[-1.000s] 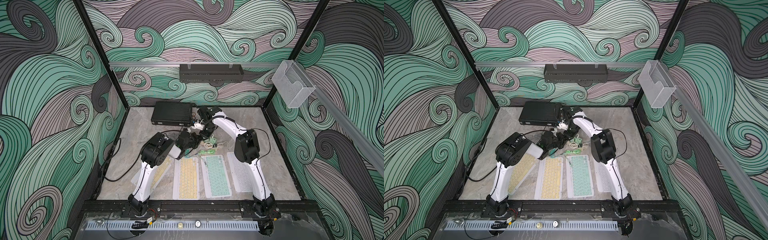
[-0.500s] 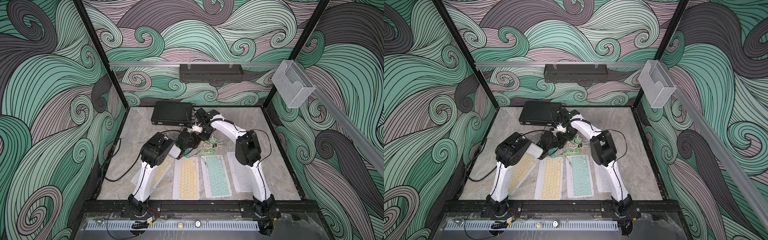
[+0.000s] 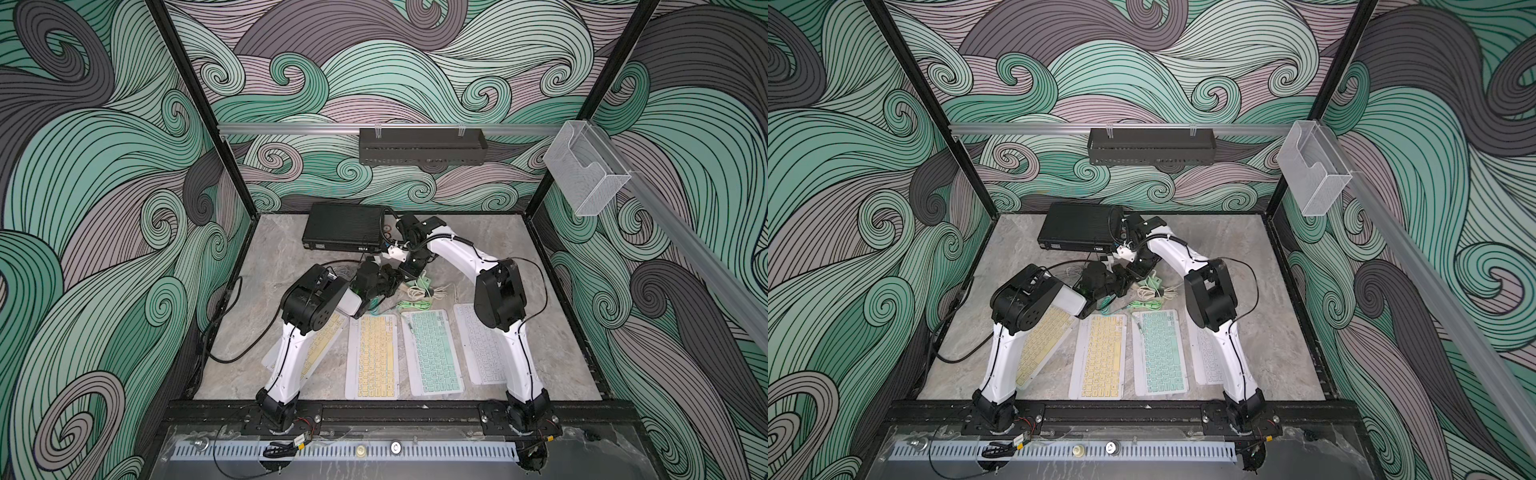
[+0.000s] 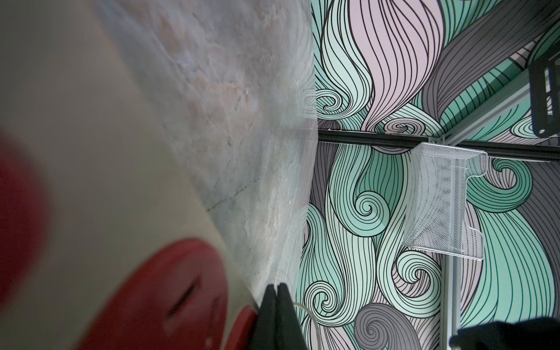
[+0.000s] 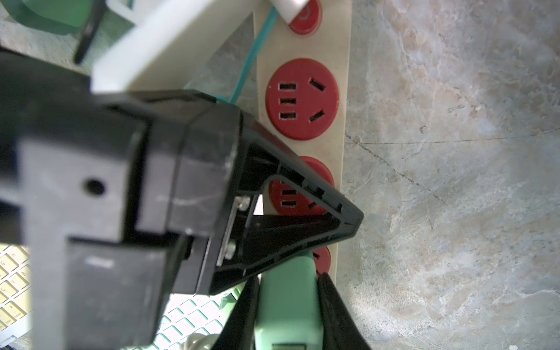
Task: Unplug the wireless keyboard
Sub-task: Remove the plug from the socket.
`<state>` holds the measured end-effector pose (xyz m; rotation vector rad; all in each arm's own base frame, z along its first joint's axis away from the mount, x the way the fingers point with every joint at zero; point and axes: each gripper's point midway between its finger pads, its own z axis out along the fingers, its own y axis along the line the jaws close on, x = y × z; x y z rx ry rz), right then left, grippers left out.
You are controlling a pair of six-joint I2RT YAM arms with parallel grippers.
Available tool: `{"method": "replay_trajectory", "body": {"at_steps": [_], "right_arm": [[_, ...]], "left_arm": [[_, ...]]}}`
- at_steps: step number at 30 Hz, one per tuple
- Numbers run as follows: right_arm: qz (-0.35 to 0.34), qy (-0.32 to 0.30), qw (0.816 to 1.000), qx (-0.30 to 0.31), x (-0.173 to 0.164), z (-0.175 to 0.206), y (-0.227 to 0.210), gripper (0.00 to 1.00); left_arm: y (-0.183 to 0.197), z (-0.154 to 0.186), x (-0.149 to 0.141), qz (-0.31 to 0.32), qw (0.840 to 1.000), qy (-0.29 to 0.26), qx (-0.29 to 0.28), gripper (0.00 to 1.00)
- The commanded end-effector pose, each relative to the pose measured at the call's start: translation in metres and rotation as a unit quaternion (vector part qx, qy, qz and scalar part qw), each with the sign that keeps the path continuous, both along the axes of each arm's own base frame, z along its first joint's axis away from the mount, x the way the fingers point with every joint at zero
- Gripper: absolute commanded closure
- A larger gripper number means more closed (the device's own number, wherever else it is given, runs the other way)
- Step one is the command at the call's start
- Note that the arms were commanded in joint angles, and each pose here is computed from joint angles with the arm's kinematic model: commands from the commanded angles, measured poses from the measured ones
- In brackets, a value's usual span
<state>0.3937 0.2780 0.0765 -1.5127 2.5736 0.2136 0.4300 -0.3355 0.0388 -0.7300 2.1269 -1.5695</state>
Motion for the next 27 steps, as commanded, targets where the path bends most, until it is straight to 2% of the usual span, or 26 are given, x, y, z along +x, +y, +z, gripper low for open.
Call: {"method": "replay_trajectory", "body": {"at_steps": [1,8,12,15,21,27], "right_arm": [[0.016,-0.072,0.994,0.075,0.003,0.078,0.025,1.0],[0.043,-0.132,0.989,-0.05,0.011,0.064,0.001,1.0],[0.048,-0.138,0.986,-0.078,0.014,0.057,-0.006,1.0],[0.047,-0.117,0.991,-0.046,0.009,0.056,-0.001,1.0],[0.022,-0.043,0.996,0.071,-0.001,0.061,0.013,1.0],[0.009,-0.045,0.997,0.061,0.004,0.058,0.007,1.0]], "left_arm": [[0.031,-0.116,-0.051,0.0,0.98,0.171,0.107,1.0],[0.031,-0.118,-0.051,0.001,0.979,0.173,0.109,1.0],[0.033,-0.119,-0.051,0.003,0.978,0.174,0.111,1.0],[0.035,-0.12,-0.052,0.005,0.977,0.178,0.114,1.0],[0.049,-0.127,-0.053,0.024,0.973,0.192,0.123,1.0],[0.05,-0.127,-0.053,0.023,0.973,0.193,0.124,1.0]]}}
